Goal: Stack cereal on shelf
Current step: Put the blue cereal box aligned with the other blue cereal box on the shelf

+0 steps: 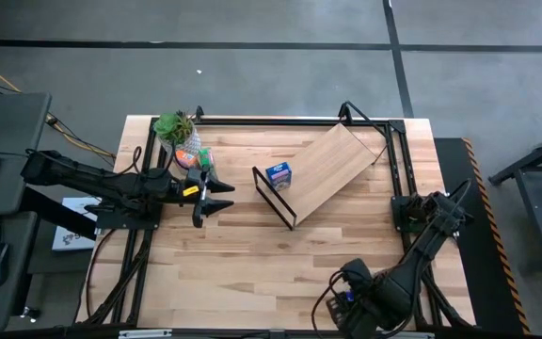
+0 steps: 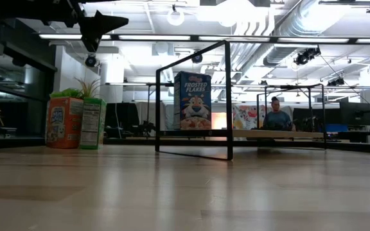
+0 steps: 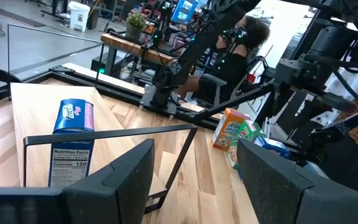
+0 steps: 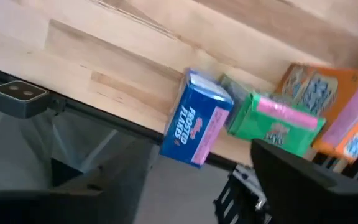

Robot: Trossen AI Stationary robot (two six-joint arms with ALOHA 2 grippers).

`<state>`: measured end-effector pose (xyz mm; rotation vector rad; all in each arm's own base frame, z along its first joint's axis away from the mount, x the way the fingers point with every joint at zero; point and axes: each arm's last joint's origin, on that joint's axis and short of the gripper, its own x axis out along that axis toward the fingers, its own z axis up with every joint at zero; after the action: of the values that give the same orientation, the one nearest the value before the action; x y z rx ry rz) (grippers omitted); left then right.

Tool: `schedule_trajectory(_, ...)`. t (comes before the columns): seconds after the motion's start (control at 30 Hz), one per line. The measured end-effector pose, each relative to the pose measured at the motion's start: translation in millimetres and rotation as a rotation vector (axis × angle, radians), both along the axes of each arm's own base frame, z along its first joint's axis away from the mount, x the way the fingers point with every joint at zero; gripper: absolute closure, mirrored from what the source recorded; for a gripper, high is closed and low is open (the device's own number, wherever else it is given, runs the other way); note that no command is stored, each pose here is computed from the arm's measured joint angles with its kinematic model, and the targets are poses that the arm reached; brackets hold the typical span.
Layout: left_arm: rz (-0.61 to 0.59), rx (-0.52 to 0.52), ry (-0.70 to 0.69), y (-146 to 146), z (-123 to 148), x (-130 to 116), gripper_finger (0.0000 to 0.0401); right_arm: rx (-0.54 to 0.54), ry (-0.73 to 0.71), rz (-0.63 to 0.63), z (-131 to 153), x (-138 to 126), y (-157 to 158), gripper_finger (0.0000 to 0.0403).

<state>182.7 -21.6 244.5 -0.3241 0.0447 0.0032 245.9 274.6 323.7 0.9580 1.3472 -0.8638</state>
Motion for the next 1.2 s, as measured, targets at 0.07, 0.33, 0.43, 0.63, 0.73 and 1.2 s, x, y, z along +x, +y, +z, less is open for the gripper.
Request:
schedule_trajectory(0.07,0.0,0.0,0.0,0.0,0.0,0.0,0.0181,0.017,0.008,-0.042,0.0,-0.8,1.6,0.0094)
schedule_trajectory(0.33,-0.002,-0.017,0.001,-0.1,-0.1,0.0,0.0181,0.006,0.06,-0.182,-21.8,1.6,18.1,0.0073)
schedule_trajectory(0.43,-0.002,-0.017,0.001,-0.1,-0.1,0.0,0.0181,0.014,0.055,-0.178,-31.1,7.9,23.7,0.0073)
schedule_trajectory(0.63,-0.002,-0.018,-0.003,-0.1,0.3,0.0,0.0181,0.019,0.13,-0.156,-47.9,14.8,29.0,0.0073)
schedule_trajectory(0.73,-0.002,-0.017,-0.003,-0.1,0.3,0.0,0.0181,-0.007,0.143,-0.166,-53.7,15.5,30.1,0.0073)
schedule_trajectory(1.2,-0.002,-0.017,-0.001,-0.1,0.1,0.0,0.0181,-0.067,0.182,-0.176,-80.1,24.4,35.9,0.0073)
